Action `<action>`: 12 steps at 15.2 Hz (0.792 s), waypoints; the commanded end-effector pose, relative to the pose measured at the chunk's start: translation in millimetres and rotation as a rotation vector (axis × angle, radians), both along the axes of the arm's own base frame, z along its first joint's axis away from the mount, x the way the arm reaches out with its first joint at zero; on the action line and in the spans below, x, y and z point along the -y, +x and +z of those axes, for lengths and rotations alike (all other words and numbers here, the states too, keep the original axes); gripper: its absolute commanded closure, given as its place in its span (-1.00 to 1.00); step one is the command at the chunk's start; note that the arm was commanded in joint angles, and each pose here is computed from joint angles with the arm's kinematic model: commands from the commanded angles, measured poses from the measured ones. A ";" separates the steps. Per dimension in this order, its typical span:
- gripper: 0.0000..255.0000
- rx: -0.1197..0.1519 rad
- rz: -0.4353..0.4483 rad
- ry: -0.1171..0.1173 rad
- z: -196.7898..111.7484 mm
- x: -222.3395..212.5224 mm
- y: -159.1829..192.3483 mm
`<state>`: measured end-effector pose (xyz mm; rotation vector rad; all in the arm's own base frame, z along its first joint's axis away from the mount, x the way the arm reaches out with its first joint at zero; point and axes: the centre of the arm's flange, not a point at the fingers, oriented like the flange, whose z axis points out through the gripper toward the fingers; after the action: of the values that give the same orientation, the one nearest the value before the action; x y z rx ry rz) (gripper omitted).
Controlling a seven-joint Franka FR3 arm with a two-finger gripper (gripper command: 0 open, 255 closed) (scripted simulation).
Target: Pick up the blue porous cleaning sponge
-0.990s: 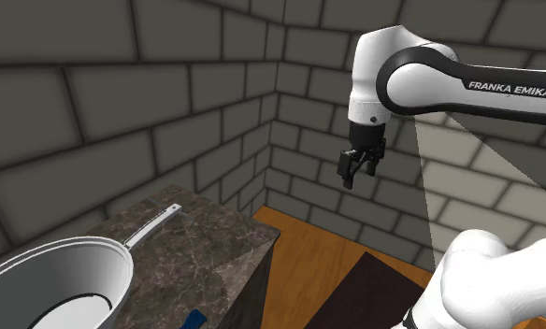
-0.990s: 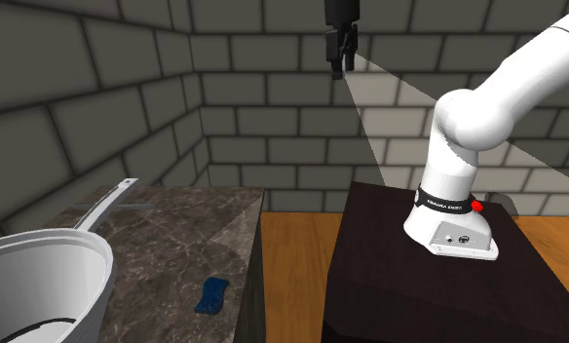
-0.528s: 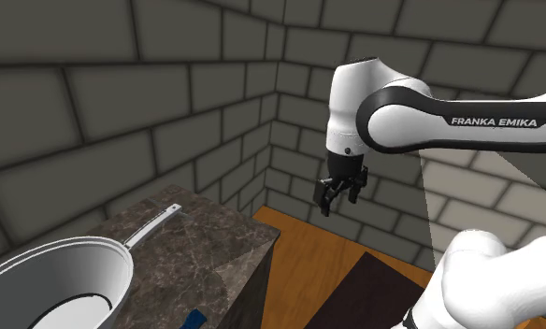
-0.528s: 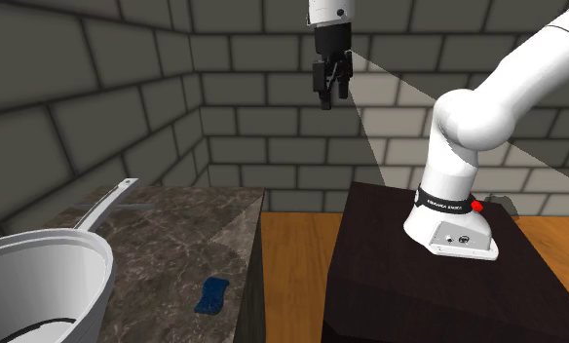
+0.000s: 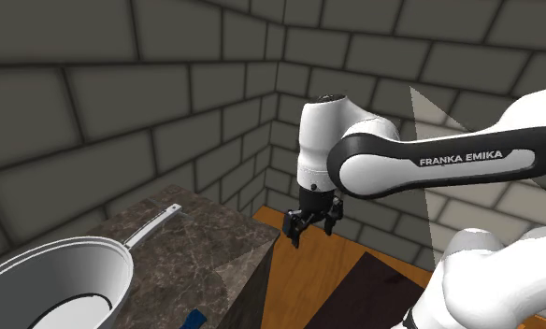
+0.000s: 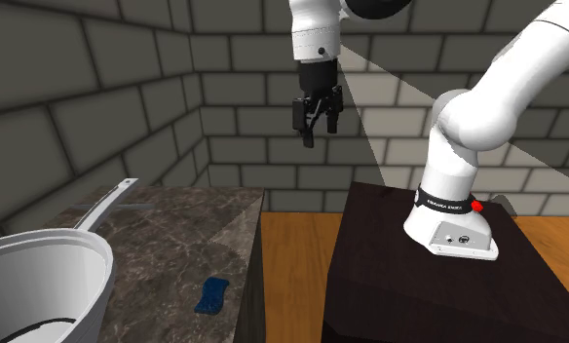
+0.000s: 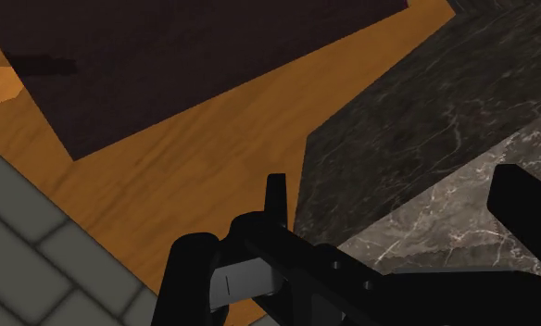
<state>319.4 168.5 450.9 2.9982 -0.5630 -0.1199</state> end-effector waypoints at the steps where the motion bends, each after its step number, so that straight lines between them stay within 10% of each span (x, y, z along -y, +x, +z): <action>1: -1.00 0.006 -0.028 0.008 -16.9 -21.0 8.2; 12: -1.00 0.034 -0.169 0.040 -102.7 -123.6 45.9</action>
<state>362.1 282.0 356.6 2.9918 -0.8005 -0.0948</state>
